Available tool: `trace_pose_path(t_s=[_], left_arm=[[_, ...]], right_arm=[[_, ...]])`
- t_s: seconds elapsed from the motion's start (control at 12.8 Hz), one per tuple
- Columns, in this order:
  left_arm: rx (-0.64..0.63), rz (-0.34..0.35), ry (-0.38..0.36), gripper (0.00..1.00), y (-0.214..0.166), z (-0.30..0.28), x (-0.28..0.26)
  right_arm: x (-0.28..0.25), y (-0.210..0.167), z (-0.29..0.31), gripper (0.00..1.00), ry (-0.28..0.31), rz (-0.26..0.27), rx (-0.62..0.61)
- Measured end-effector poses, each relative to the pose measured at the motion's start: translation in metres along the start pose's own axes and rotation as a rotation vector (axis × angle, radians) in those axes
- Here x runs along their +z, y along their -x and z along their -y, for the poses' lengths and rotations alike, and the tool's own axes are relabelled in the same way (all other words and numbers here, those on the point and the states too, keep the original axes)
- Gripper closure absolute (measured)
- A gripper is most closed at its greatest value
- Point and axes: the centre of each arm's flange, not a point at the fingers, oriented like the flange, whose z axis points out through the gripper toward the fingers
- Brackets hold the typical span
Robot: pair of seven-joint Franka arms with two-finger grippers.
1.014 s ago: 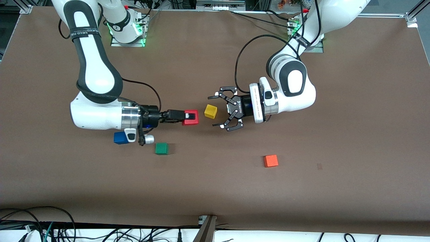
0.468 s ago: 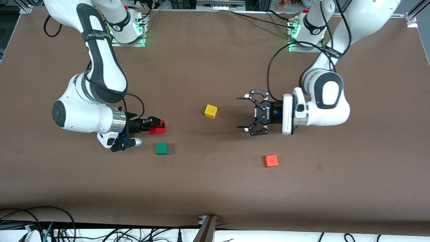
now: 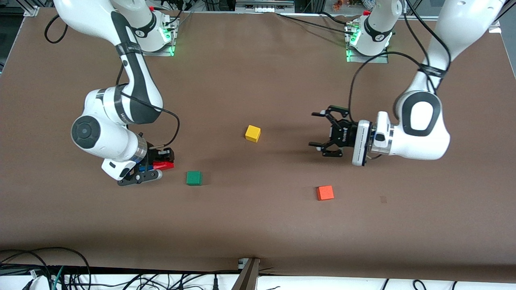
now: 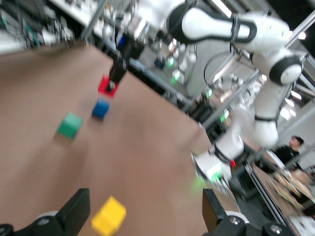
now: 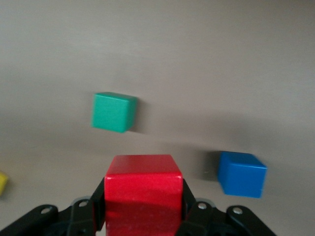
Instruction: Pass red block to right arm, stack on blue
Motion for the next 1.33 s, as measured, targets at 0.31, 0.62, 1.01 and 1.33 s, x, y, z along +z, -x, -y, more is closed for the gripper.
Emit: trace_pose_path(t_s=[0.31,0.62,1.01,1.33], left_arm=[[-0.209,0.264,-0.034,0.0,-0.002,-0.021,-0.045],[-0.412,0.587,-0.201,0.0,-0.044,-0.071,-0.104],[-0.615,0.757,-0.501,0.0,-0.052,-0.093,-0.171],[-0.696,0.804,-0.785,0.0,-0.079,-0.134,-0.203]], right_arm=[[0.032,0.013,-0.01,0.43,0.097,-0.03,0.028],[0.046,0.042,-0.04,0.43,0.109,-0.05,0.061],[0.048,0.057,-0.07,0.43,0.123,-0.078,0.063],[0.06,0.063,-0.083,0.43,0.133,-0.097,0.063]])
